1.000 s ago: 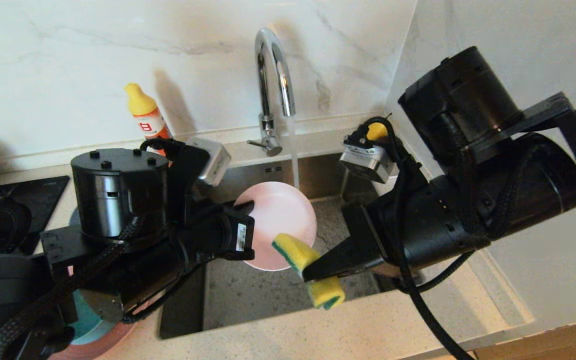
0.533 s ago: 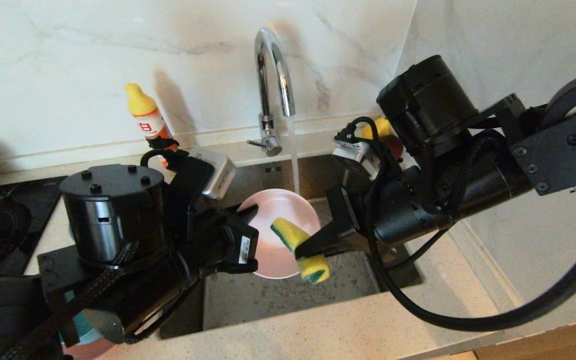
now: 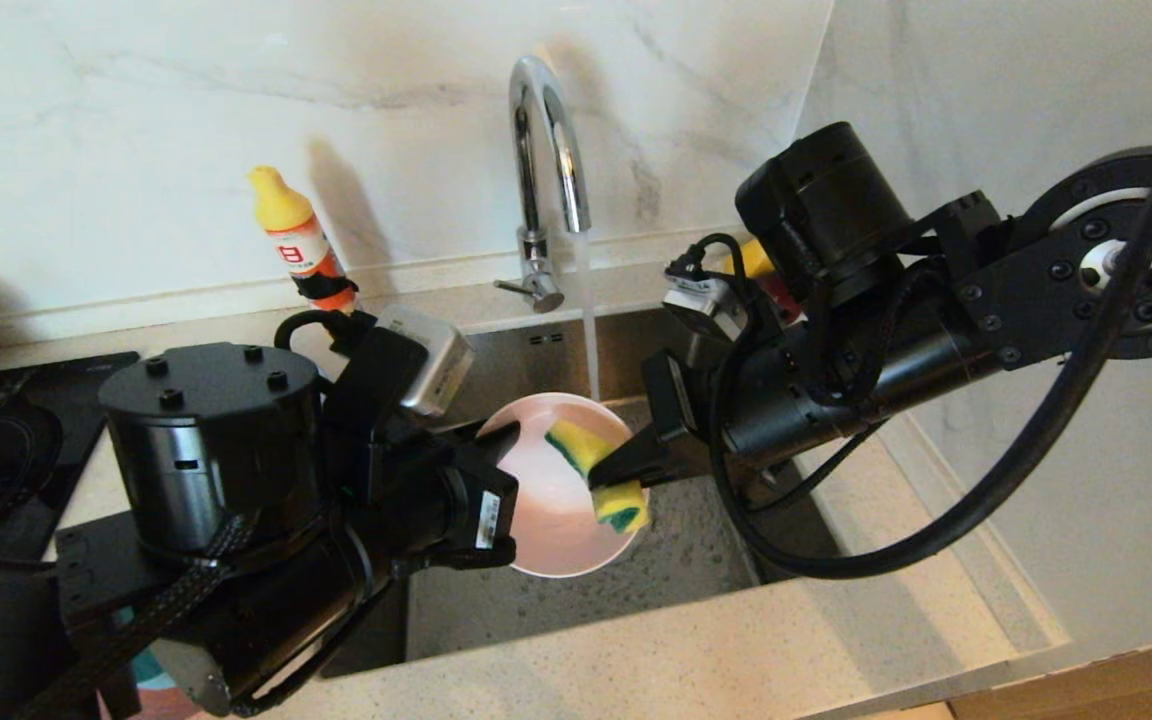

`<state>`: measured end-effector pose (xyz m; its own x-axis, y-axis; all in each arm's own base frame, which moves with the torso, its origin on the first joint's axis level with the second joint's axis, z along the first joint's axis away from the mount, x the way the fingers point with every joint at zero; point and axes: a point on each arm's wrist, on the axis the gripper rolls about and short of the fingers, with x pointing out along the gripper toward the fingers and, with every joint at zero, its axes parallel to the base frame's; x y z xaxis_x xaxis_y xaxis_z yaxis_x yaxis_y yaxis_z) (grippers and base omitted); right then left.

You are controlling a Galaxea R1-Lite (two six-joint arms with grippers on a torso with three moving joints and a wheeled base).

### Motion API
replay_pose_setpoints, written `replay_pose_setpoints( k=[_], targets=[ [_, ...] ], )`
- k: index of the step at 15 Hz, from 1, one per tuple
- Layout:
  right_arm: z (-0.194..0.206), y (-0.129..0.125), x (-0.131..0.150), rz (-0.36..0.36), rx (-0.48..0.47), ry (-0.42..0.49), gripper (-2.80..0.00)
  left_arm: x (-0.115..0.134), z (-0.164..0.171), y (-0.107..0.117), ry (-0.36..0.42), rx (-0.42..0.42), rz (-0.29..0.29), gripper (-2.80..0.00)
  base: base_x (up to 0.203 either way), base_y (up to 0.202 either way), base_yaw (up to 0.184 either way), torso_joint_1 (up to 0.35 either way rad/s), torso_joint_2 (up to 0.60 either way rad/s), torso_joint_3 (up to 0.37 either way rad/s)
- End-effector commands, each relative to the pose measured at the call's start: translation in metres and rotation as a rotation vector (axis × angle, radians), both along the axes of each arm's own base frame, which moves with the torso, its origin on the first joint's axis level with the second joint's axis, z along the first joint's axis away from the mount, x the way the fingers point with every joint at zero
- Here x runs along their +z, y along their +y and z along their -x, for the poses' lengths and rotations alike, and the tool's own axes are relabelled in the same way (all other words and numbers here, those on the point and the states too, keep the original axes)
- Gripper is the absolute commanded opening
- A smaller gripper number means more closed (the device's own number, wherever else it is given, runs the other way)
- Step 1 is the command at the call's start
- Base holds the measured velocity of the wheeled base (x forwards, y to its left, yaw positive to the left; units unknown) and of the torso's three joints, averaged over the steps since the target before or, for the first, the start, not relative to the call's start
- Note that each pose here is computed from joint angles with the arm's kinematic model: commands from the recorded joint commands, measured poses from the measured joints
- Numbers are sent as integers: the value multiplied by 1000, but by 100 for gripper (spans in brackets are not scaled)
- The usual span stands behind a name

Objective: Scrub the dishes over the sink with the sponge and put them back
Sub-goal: Wipe the bowl

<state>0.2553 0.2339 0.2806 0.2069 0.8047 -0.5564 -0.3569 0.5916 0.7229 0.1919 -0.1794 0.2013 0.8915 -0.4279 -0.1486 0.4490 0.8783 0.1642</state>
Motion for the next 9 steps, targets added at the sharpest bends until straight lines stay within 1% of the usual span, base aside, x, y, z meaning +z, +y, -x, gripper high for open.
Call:
replay_pose_setpoints(
  k=[1, 9],
  targets=[
    [-4, 0, -1, 0, -8, 7, -280, -1, 4, -1, -4, -11, -5, -280, 0, 0, 0, 0, 0, 0],
    [-10, 6, 13, -30, -9, -29, -280, -10, 11, -2, 10, -36, -22, -280, 0, 0, 0, 0, 0, 0]
  ],
)
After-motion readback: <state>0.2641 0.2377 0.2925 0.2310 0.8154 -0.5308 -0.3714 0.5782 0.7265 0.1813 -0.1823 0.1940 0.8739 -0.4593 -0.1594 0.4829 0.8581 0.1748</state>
